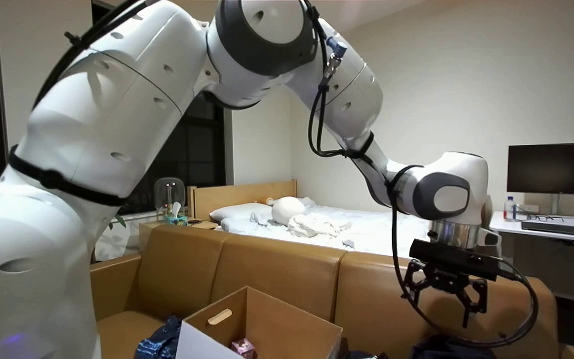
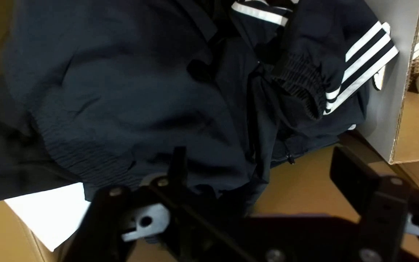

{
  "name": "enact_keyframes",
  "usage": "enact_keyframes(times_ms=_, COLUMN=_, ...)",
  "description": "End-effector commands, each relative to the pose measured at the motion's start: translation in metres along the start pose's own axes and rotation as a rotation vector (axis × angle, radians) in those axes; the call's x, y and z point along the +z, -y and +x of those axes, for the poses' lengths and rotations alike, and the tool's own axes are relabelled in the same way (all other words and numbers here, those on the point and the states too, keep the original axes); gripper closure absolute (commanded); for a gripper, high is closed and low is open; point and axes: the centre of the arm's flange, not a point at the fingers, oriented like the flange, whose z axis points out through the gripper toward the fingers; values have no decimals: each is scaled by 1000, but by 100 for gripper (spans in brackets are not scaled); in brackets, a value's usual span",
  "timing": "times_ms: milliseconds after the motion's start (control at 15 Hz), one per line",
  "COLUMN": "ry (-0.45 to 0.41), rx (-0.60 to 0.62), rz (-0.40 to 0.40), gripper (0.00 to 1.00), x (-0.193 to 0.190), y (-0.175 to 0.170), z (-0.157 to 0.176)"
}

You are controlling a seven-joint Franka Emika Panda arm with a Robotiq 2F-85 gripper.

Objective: Pick up the black clothes from the box and put them on the couch.

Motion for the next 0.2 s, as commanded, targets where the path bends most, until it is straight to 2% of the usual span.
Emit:
enact_keyframes(times_ms=0, ry=-1, rx=2, rz=0, gripper=0, x=0, y=2, z=-1)
enact_keyframes(times_ms=133, ry=-3, rx=4, rz=-1, gripper=0, x=-2, y=1, z=-1)
